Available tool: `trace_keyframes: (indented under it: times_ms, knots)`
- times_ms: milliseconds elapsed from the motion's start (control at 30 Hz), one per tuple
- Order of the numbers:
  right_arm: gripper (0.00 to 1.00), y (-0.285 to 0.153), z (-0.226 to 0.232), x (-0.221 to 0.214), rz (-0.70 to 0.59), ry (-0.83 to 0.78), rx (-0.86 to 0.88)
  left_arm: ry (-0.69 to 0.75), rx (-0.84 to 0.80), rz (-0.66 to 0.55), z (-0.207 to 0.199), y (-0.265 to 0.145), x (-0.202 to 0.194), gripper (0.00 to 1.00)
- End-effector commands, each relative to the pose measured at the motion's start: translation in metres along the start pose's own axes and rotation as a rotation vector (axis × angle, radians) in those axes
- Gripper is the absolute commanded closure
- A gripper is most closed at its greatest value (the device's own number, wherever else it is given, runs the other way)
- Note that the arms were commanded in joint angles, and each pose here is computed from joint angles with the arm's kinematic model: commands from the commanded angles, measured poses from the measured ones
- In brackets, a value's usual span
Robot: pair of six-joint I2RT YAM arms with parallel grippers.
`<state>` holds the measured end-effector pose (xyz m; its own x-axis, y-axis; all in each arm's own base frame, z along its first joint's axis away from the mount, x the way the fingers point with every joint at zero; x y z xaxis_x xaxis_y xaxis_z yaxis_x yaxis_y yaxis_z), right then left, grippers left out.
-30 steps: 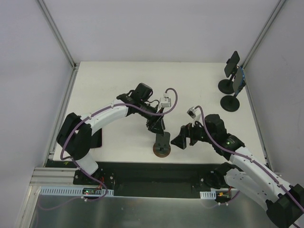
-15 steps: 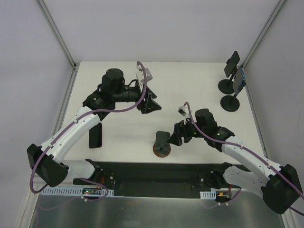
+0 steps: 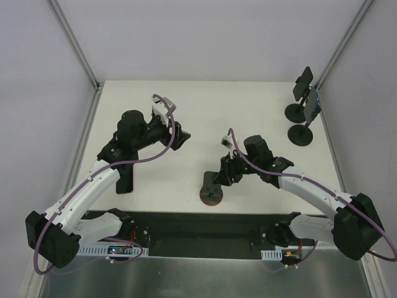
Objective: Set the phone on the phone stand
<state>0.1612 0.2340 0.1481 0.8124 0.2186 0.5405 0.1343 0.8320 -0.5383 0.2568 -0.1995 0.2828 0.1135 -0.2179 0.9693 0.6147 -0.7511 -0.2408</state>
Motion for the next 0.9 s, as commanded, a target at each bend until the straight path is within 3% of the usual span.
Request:
trace_keyframes:
  times_ms: [0,267,367,467,500,600,733,867]
  knots:
    - [0.53,0.004,0.01,0.016,-0.021,-0.076,0.053,0.068,0.06,-0.108,0.008,-0.006,0.028,0.28]
    - [0.55,0.011,0.012,0.021,-0.034,-0.07,0.076,0.032,0.036,-0.076,0.013,0.003,0.019,0.29]
    - [0.68,0.011,0.01,0.021,-0.041,-0.076,0.066,0.029,0.043,-0.083,0.019,0.001,0.02,0.29]
    - [0.87,0.01,0.007,0.021,-0.059,-0.067,0.046,0.027,0.064,-0.083,0.026,0.0,0.019,0.29]
    - [0.98,0.01,0.007,0.021,-0.063,-0.064,0.039,0.025,0.069,-0.085,0.027,-0.001,0.019,0.29]
    - [0.99,0.005,-0.001,0.022,-0.113,-0.066,-0.029,-0.016,0.074,-0.092,0.03,-0.002,0.02,0.29]
    - [0.99,-0.026,-0.017,0.034,-0.307,-0.061,-0.232,-0.035,0.068,-0.094,0.032,-0.002,0.02,0.29]
    - [0.99,-0.091,-0.065,0.042,-0.593,0.039,-0.629,-0.047,0.065,-0.096,0.032,-0.001,0.019,0.29]
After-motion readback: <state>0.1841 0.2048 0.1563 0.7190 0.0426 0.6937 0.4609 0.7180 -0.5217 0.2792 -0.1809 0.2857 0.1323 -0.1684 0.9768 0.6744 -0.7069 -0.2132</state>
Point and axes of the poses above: each gripper's point midway between its finger pads, its own y axis out along the fingers, its own z axis along the line the jaws close on, x = y × z, the point moved 4 cm from there along -y, back along the fingers, and after that the axes turned 11 degrees about y, right-handed, at the moved point
